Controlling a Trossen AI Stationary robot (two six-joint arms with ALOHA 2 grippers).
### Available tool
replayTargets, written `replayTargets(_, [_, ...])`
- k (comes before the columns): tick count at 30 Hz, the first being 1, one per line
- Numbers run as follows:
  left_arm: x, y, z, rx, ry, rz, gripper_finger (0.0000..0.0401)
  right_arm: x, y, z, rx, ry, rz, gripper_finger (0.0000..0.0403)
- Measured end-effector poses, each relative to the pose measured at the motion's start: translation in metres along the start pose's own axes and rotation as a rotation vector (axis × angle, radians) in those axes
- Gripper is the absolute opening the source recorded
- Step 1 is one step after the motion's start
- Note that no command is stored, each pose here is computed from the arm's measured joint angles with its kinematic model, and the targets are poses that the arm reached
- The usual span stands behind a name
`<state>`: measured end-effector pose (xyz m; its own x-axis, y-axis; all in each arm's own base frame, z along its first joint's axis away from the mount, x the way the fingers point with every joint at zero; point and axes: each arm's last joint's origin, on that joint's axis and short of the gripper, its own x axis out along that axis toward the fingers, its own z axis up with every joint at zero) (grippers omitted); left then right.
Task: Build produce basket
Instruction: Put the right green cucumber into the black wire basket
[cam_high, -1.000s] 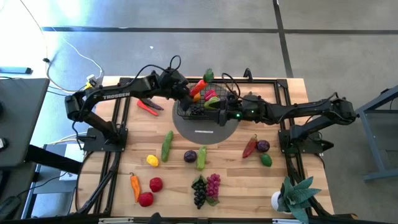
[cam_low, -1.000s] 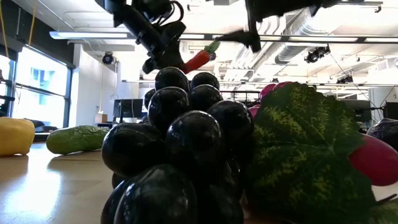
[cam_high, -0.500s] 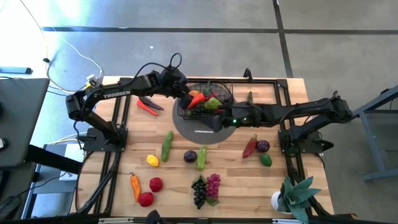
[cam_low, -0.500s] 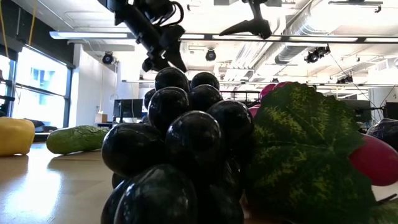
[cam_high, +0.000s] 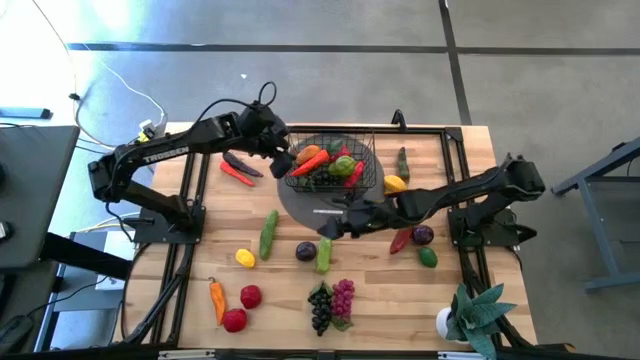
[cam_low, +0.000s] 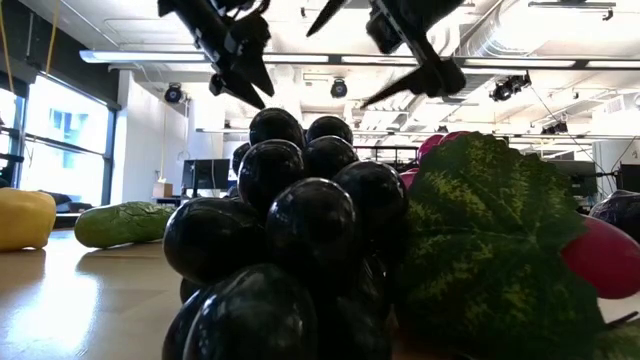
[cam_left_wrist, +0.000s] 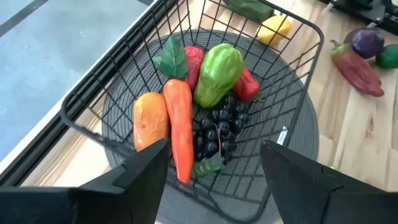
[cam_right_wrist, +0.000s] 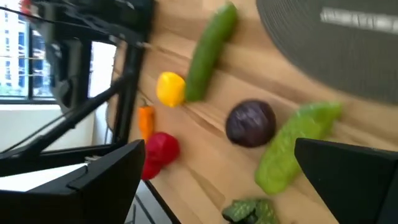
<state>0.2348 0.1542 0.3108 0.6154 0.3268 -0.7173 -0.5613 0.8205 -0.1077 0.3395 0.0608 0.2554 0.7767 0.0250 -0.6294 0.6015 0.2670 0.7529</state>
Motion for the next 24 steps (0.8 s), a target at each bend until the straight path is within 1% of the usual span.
replayTargets(6, [-0.021, -0.001, -0.007, -0.004, 0.018, 0.004, 0.0241, 0.023, -0.011, -0.008, 0.107, 0.061, -0.063, 0.0394])
replayTargets(11, [-0.031, -0.001, -0.016, -0.043, 0.088, 0.011, 0.0241, 0.04, -0.018, -0.012, 0.188, 0.094, -0.092, 0.0394])
replayTargets(17, [-0.034, 0.0, -0.03, -0.052, 0.227, 0.026, 0.0241, 0.056, -0.028, -0.017, 0.28, 0.134, -0.151, 0.0394])
replayTargets(21, [-0.035, 0.001, -0.031, -0.033, 0.242, 0.037, 0.0241, 0.063, -0.034, -0.019, 0.328, 0.133, -0.179, 0.0394])
replayTargets(24, [-0.035, 0.001, -0.031, -0.029, 0.239, 0.065, 0.0241, 0.068, -0.037, -0.019, 0.353, 0.129, -0.196, 0.0394])
